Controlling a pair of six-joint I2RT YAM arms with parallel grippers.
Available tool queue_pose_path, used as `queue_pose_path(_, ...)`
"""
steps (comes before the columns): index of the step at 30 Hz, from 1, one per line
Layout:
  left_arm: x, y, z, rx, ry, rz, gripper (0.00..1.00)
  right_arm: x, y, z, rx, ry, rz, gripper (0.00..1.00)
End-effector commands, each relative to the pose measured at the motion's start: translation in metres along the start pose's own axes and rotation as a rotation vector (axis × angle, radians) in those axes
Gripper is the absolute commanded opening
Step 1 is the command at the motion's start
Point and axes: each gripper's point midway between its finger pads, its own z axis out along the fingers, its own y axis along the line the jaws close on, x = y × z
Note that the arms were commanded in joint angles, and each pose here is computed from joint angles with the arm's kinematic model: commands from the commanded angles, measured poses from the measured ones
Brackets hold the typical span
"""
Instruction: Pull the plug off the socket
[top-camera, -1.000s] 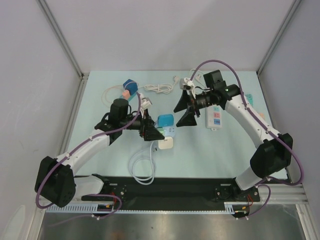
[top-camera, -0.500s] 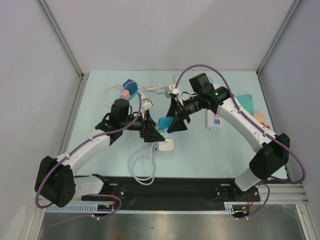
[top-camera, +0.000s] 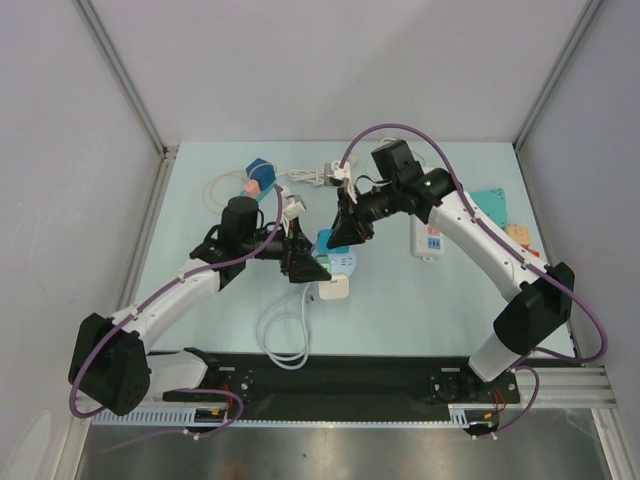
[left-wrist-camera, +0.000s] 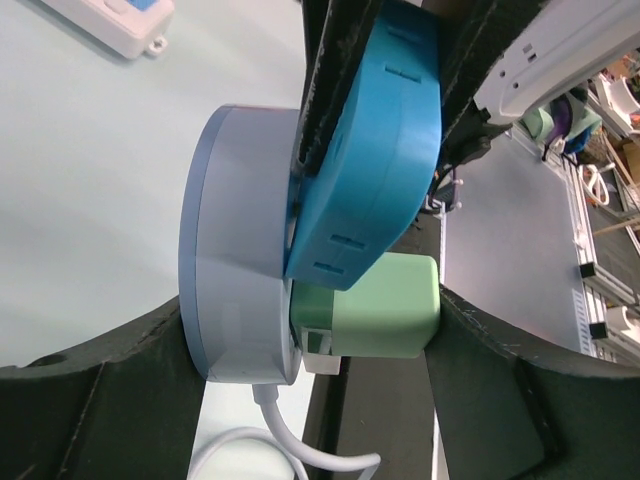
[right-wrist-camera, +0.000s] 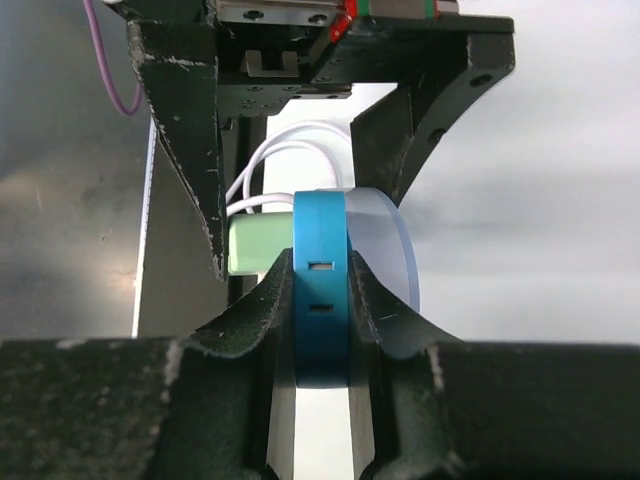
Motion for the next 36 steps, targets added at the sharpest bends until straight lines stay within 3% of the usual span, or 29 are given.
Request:
queue_pose_path(1,-0.028,0.023,-0.01,-0.131,-0.073,0.029,0.0,-0.038,0.02,-0.023,-0.059,-0.102,0.039,0.0)
queue_pose_path(11,-0.024,0.056,-0.016,-0.28,-0.047,-0.012,0.0,-0.048,0.01,-0.052,-0.057,-0.24,0.224,0.0)
queue_pose_path(14,-0.022,0.06,-0.014,-0.289,-0.04,-0.033,0.0,-0.034,0.002,-0.045,0.07,-0.16,0.2,0.0)
queue_pose_path(16,-0.02,0.064,-0.012,-0.295,-0.034,-0.059,0.0,-0.023,0.008,-0.027,0.13,-0.072,0.066,0.0)
queue_pose_path(20,-0.017,0.069,-0.012,-0.297,-0.027,-0.095,0.0,-0.027,0.024,-0.025,0.087,-0.087,0.035,0.0)
queue_pose_path(28,-0.025,0.057,-0.016,-0.261,-0.058,-0.045,0.0,-0.045,0.007,-0.069,0.161,-0.179,0.055,0.0)
queue_pose_path(36,-0.034,0.038,-0.016,-0.181,-0.088,-0.006,0.0,-0.022,-0.018,-0.104,0.257,-0.235,0.157,0.0)
